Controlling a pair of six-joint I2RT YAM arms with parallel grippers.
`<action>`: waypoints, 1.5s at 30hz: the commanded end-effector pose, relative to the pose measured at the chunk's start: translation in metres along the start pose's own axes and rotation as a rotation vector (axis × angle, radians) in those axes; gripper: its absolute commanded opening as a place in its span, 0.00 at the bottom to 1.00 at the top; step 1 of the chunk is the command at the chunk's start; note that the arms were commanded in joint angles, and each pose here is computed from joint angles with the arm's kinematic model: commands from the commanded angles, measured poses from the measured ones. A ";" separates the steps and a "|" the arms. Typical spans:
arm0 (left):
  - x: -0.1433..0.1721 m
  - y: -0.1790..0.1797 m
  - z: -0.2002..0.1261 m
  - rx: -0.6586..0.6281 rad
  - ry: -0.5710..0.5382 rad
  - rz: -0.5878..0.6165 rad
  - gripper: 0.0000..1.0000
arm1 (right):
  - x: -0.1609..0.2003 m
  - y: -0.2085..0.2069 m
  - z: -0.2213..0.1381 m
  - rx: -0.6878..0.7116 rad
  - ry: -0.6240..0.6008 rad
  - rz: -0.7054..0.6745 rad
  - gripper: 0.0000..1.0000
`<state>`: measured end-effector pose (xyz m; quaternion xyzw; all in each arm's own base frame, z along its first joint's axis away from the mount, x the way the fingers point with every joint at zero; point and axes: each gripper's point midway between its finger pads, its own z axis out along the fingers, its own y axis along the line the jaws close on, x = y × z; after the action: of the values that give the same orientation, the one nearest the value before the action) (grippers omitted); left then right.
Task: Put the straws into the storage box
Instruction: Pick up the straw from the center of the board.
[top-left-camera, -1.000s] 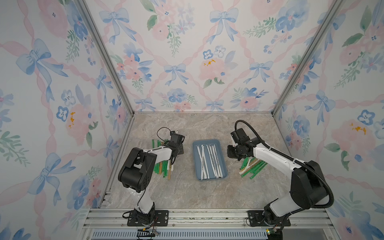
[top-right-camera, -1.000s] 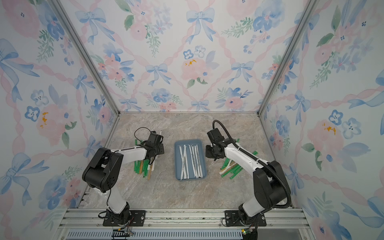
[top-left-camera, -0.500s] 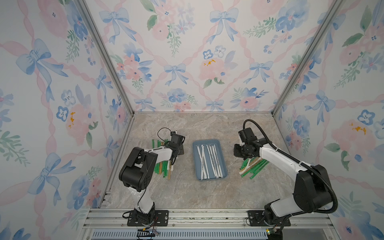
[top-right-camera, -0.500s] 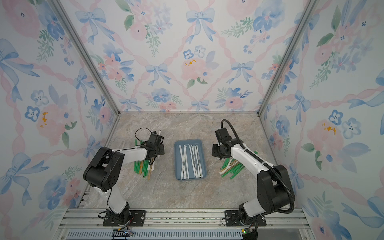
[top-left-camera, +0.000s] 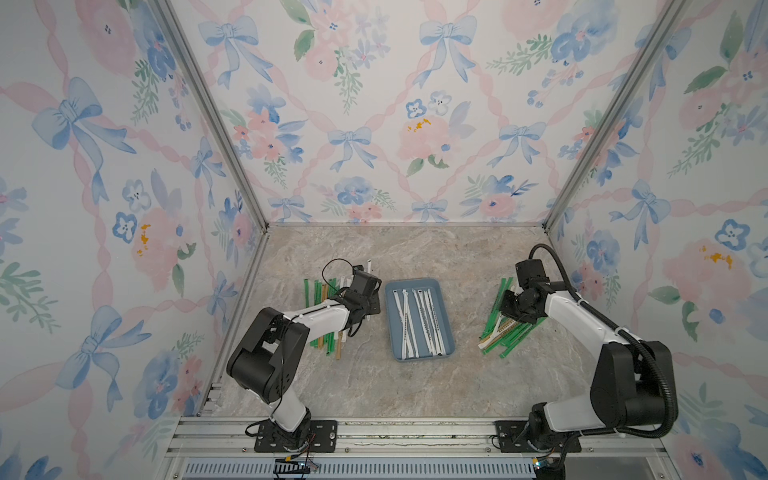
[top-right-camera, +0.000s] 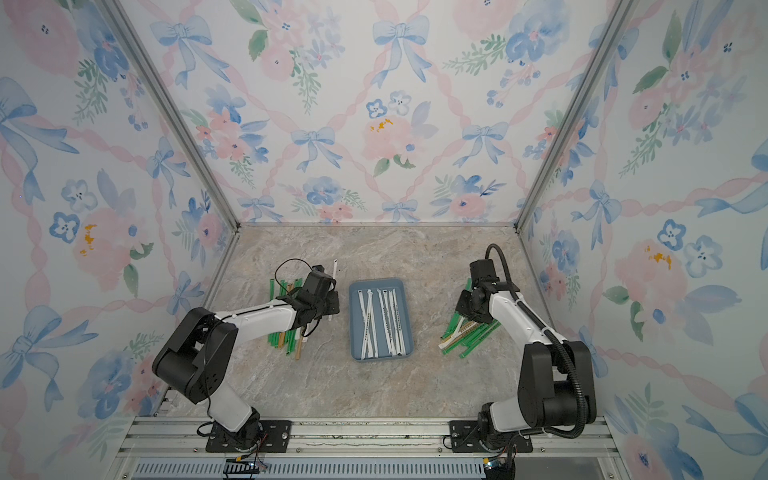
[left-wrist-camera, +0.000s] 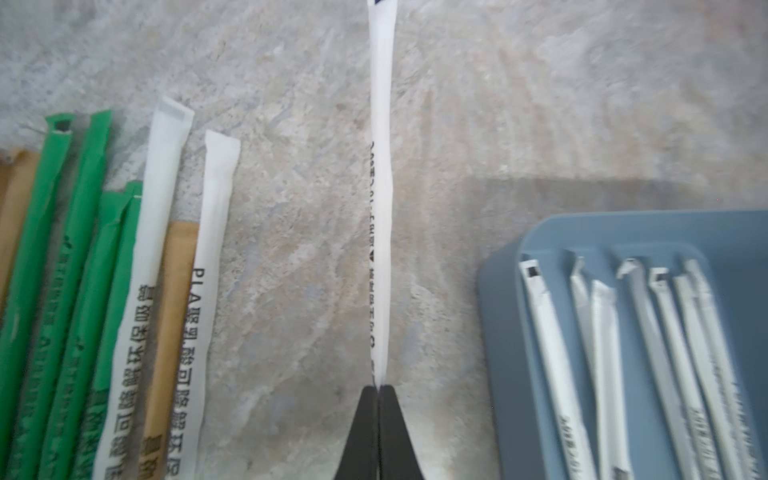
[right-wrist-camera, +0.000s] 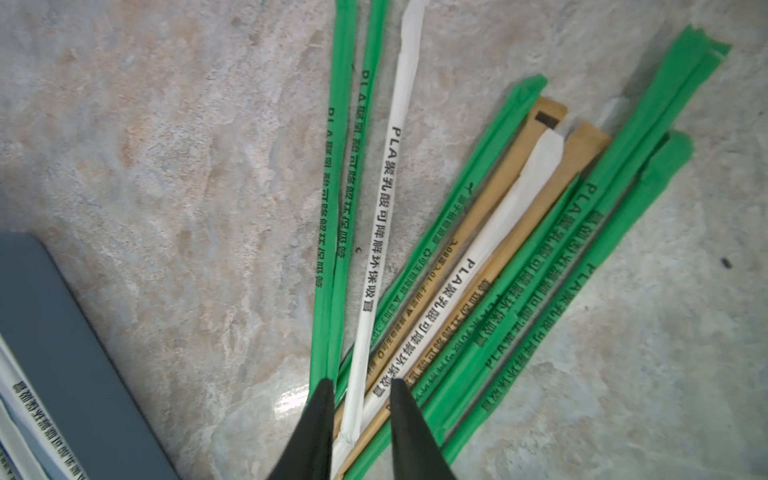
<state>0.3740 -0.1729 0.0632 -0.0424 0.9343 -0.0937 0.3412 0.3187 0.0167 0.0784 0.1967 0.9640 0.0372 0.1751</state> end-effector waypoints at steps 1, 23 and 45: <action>-0.003 -0.019 -0.019 0.059 -0.022 -0.041 0.00 | 0.010 -0.007 0.008 0.000 0.051 0.004 0.26; 0.073 -0.107 -0.030 0.216 0.120 -0.040 0.00 | 0.000 -0.001 0.049 0.010 0.087 0.001 0.26; 0.089 -0.111 -0.024 0.210 0.152 0.003 0.13 | 0.005 -0.004 0.056 0.028 0.118 -0.008 0.09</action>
<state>0.2958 -0.2874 0.0487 -0.0048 0.9412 -0.1919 0.2780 0.3350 0.0196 0.0251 0.1893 0.9730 0.0432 0.1246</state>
